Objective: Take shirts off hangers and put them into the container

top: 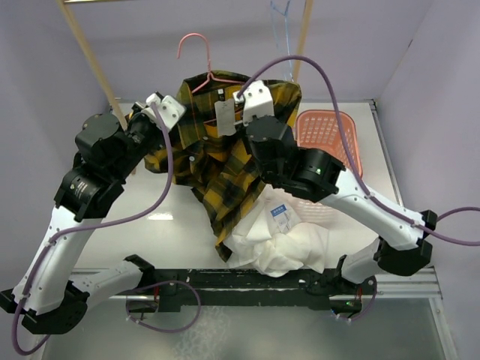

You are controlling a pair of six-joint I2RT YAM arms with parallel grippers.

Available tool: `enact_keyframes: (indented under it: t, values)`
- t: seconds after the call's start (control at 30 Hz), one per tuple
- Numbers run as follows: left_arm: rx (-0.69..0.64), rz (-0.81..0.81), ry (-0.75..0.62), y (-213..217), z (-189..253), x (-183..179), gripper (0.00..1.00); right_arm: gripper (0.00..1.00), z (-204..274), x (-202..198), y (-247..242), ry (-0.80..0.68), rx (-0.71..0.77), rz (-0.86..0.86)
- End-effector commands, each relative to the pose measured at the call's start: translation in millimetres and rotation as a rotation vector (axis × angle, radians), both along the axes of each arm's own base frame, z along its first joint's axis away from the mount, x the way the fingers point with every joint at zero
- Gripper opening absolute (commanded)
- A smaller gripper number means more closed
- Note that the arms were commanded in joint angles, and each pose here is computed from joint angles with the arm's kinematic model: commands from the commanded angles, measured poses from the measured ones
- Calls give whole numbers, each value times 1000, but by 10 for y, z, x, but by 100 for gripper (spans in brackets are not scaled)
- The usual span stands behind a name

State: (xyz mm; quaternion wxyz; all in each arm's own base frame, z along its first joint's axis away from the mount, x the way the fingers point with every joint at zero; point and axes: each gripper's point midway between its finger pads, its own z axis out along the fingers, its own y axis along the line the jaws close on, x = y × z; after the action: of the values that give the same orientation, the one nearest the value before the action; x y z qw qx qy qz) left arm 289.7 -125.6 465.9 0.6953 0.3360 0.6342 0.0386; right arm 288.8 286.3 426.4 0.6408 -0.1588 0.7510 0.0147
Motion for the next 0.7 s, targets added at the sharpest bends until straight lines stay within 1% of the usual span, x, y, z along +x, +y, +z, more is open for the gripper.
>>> enact_keyframes:
  t: [0.0, 0.13, 0.3, 0.43, 0.6, 0.67]
  values:
    - [-95, -6, -104, 0, 317, -52, 0, 0, 484, -88, -575, -124, 93, -153]
    - [-84, -2, -108, 25, 234, -74, 0, 0, 715, -216, -949, -170, 92, -190]
    - [-69, -56, -120, 15, 6, -227, 0, 0, 1094, -432, -1483, -237, 112, -214]
    - [-67, -72, -179, 96, -104, -405, 0, 0, 1295, -580, -1873, -252, 99, -257]
    - [-59, -173, -334, 125, 9, -795, 0, 0, 1427, -718, -2254, -273, 95, -317]
    - [-28, -117, -340, 215, -22, -743, 0, 0, 1482, -796, -2404, -275, 139, -319]
